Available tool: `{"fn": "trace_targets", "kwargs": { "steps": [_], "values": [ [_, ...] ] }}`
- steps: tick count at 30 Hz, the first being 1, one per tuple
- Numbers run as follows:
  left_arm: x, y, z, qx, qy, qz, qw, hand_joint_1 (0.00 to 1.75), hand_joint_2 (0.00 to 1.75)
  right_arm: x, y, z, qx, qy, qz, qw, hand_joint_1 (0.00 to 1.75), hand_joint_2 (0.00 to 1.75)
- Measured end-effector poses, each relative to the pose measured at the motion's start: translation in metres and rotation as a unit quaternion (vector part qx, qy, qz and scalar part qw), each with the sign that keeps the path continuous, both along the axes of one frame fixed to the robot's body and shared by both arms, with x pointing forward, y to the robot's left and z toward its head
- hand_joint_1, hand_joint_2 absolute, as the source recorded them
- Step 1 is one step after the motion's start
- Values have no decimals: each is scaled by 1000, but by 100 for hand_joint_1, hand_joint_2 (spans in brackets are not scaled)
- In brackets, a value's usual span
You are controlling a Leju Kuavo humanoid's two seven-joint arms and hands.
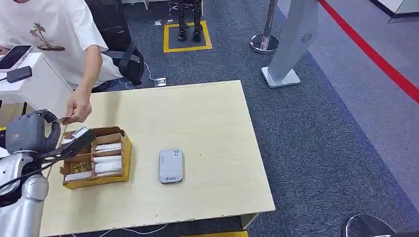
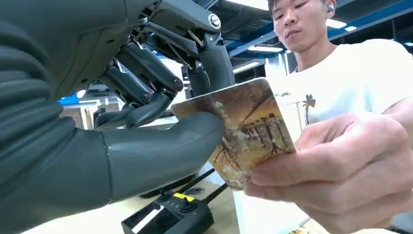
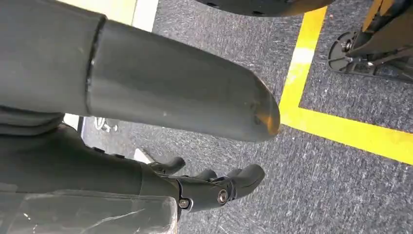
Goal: Pass the card to the sensor for recognition and then transmit it.
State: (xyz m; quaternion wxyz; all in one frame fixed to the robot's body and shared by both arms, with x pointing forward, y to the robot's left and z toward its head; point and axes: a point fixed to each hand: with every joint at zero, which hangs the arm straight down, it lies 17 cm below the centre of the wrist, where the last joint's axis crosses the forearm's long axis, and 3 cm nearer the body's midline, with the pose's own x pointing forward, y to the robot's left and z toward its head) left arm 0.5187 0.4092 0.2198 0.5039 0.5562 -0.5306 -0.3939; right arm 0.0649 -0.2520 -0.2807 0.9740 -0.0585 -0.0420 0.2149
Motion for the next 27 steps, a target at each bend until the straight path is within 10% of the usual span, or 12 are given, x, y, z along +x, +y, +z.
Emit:
{"fn": "trace_targets", "kwargs": {
  "steps": [10,11,12,13,14,15,27],
  "values": [
    [19,13,20,-6,-5,11,1000,175,175,0,1,0,2,2,0,1000,0,0],
    [20,13,22,-7,-7,12,1000,131,175,0,1,0,2,2,0,1000,0,0],
    [21,14,23,-8,-7,12,1000,7,175,0,1,0,2,2,0,1000,0,0],
    [22,15,24,-9,-8,12,1000,0,175,0,1,0,2,2,-1,1000,0,0],
    [23,15,25,-13,-10,12,1000,0,175,0,1,0,2,2,-1,1000,0,0],
    [23,15,27,-15,-13,13,1000,0,0,0,1,0,2,2,-2,1000,0,0],
    [19,9,29,-45,-30,13,998,0,0,0,0,0,0,3,-12,1000,0,0]
  ]
}}
